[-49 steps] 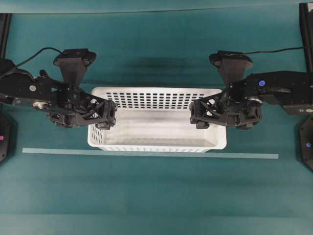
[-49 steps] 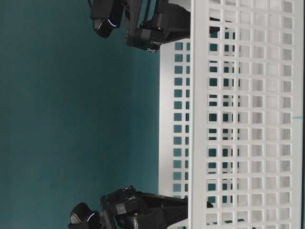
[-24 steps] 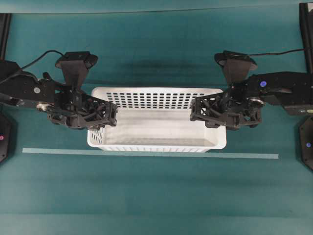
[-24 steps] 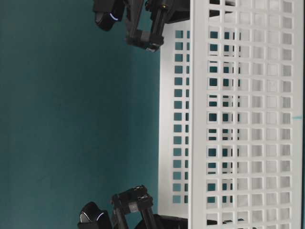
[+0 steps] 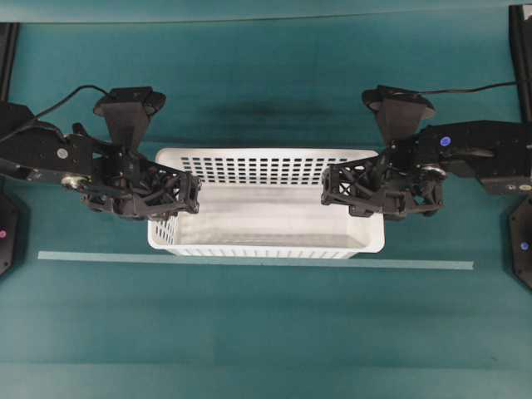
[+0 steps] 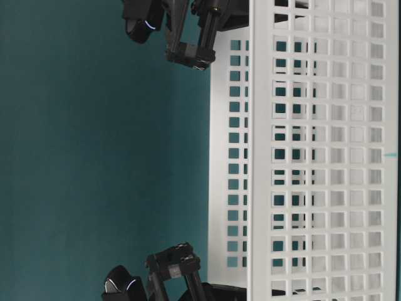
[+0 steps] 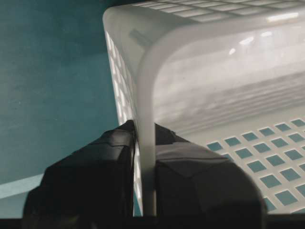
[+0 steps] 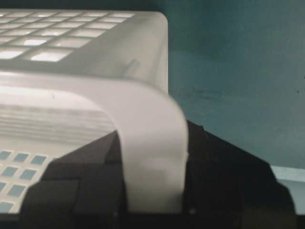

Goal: Lift the white basket with both hands.
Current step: 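Lift the basket with both grippers and pull it back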

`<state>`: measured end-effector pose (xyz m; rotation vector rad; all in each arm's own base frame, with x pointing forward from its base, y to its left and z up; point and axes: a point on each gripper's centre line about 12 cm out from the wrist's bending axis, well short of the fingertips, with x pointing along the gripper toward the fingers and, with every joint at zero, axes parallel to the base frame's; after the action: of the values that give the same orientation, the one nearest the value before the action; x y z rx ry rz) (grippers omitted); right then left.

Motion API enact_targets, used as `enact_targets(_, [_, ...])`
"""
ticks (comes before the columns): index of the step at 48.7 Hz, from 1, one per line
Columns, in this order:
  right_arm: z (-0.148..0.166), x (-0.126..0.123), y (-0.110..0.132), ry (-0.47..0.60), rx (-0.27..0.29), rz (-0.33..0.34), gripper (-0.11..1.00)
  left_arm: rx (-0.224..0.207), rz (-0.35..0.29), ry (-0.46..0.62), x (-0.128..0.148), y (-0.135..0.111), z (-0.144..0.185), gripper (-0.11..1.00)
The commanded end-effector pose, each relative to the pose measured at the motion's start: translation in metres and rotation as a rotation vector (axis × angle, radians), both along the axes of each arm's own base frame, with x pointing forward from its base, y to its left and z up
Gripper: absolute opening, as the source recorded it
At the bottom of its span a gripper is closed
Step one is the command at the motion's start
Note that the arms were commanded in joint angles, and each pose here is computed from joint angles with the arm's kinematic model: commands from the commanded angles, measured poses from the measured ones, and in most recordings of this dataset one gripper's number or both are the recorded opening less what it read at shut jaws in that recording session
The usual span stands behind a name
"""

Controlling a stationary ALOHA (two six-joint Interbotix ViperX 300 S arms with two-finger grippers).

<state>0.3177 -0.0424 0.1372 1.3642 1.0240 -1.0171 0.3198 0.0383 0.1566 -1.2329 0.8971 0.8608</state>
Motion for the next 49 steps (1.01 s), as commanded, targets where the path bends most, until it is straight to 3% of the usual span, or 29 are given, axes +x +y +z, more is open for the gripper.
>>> enact_targets(1, [-0.009, 0.003, -0.001, 0.028, 0.004, 0.005, 0.2, 0.008, -0.011, -0.007, 0.004, 0.0, -0.001, 0.04])
enact_targets(9, [0.006, 0.007, -0.001, 0.039, 0.005, 0.016, 0.2, 0.014, -0.018, -0.035, 0.005, 0.0, 0.012, 0.04])
enact_targets(19, [0.036, 0.013, -0.002, 0.041, 0.005, 0.029, 0.2, 0.023, -0.015, -0.113, 0.009, 0.0, 0.05, 0.03])
enact_targets(26, [0.054, 0.012, -0.001, 0.04, 0.007, 0.045, 0.2, 0.025, -0.023, -0.107, 0.005, -0.002, 0.083, 0.03])
enact_targets(38, [0.12, 0.004, -0.009, -0.017, -0.005, 0.05, 0.2, 0.03, -0.025, -0.095, -0.007, -0.003, 0.131, 0.03])
enact_targets(49, [0.161, 0.005, -0.009, -0.045, -0.01, 0.064, 0.2, 0.048, -0.054, -0.12, -0.002, -0.002, 0.168, 0.03])
